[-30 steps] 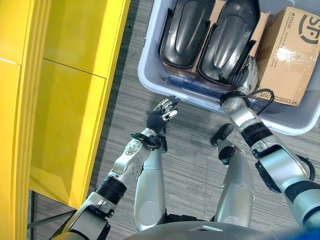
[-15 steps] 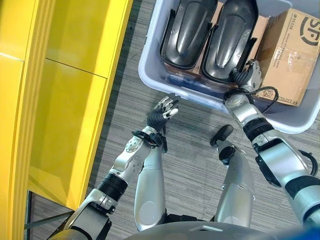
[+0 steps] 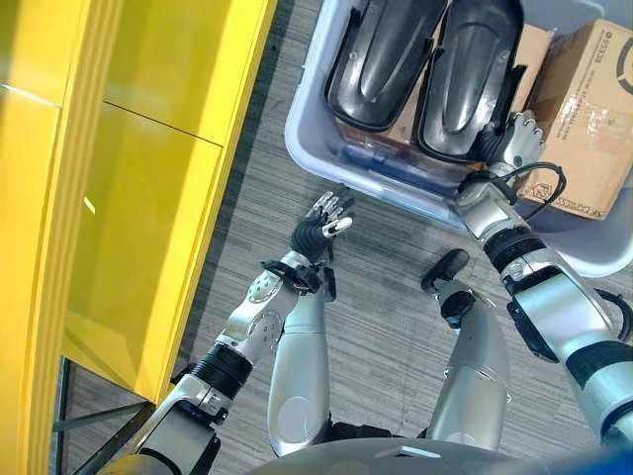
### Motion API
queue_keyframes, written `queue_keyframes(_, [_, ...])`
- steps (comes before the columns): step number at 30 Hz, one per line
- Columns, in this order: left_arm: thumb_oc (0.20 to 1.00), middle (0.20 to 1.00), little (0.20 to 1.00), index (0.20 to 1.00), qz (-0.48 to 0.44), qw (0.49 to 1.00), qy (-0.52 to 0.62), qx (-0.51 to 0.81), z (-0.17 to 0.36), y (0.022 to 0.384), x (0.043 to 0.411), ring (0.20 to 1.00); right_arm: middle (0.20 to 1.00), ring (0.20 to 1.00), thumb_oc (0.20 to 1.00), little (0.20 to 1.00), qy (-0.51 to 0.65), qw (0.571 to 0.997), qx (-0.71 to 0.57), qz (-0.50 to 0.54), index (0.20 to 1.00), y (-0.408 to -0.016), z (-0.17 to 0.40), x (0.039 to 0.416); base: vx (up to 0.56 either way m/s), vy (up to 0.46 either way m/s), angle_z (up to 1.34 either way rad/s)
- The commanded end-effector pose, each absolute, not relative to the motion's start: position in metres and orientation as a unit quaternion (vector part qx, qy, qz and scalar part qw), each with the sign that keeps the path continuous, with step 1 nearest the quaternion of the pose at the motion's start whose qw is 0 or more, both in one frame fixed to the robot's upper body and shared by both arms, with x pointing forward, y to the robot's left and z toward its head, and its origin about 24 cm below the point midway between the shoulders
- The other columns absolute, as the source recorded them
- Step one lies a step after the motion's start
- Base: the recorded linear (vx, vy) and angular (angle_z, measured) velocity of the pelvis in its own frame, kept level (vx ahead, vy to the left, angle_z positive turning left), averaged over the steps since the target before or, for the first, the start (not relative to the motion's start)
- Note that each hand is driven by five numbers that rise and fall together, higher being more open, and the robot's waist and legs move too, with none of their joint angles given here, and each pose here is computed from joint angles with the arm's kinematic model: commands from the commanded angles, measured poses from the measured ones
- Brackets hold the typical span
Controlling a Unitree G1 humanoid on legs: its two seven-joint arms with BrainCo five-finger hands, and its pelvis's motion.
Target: Move parts from the plastic box to the shelf.
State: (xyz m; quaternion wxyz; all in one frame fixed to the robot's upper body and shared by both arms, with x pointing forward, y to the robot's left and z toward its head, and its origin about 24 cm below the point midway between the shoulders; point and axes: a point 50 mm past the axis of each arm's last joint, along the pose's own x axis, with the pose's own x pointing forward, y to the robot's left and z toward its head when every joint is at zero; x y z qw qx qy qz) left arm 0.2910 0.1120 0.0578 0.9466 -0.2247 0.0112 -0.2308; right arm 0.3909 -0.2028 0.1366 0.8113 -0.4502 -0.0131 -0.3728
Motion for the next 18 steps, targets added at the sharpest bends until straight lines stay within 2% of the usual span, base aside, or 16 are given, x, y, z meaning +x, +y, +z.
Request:
queue_keyframes(1, [1.0,1.0,1.0,1.0,-0.291,0.928,-0.046,-0.228,0.08,0.101,0.285,1.0,0.2,0.2,0.2,0.2,-0.024,0.84,-0.413,-0.352,0.2,-0.205,0.103,0.378,-0.02,-0.123,-0.08])
queue_keyframes(6, [1.0,1.0,1.0,1.0,-0.267,0.935,-0.046,-0.23,0.074,0.123,0.273,1.0,0.2,0.2,0.2,0.2,-0.127,0.845,-0.34,-0.392,0.2,-0.228,0.123,0.361,0.01,-0.075,-0.21])
queue_keyframes(14, [1.0,1.0,1.0,1.0,-0.249,0.941,-0.045,-0.223,0.075,0.137,0.267,1.0,0.2,0.2,0.2,0.2,-0.158,0.864,-0.267,-0.396,0.2,-0.231,0.134,0.35,0.03,-0.042,-0.19])
queue_keyframes(18, [1.0,1.0,1.0,1.0,-0.236,0.947,-0.038,-0.214,0.071,0.147,0.264,1.0,0.2,0.2,0.2,0.2,-0.121,0.887,-0.226,-0.385,0.2,-0.23,0.128,0.35,0.08,-0.036,-0.09])
